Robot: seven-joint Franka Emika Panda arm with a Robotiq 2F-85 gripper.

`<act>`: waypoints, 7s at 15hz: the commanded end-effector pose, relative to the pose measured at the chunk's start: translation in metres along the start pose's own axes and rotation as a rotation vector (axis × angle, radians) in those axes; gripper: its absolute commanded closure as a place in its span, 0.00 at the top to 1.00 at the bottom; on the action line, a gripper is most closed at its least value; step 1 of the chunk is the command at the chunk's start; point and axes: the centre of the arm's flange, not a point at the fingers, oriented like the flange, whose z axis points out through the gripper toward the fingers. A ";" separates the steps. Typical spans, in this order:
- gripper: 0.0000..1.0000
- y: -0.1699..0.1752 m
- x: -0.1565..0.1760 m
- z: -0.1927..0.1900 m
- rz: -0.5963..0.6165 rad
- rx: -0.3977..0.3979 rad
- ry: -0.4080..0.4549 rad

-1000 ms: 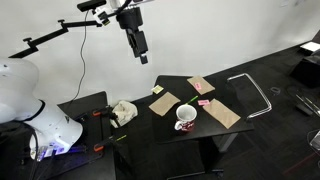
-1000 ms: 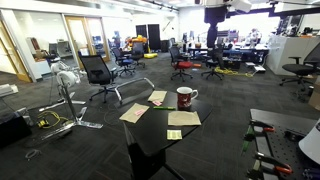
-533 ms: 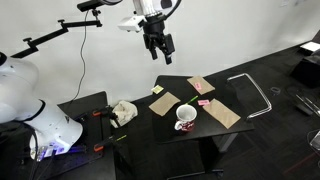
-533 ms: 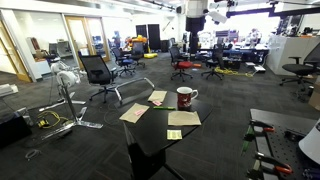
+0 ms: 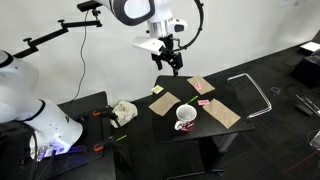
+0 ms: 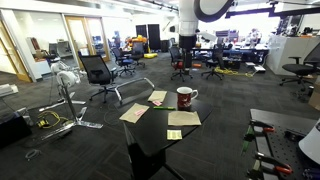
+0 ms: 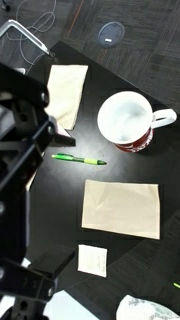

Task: Put the pen inside the mug cup

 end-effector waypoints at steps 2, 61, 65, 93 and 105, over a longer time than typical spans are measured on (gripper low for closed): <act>1.00 -0.001 0.002 0.015 -0.006 0.021 -0.018; 1.00 0.045 0.114 0.238 0.099 0.125 -0.066; 1.00 0.046 0.114 0.242 0.117 0.121 -0.073; 0.03 0.041 0.116 0.209 0.137 0.123 -0.043; 0.03 0.036 0.081 0.062 0.277 0.116 -0.047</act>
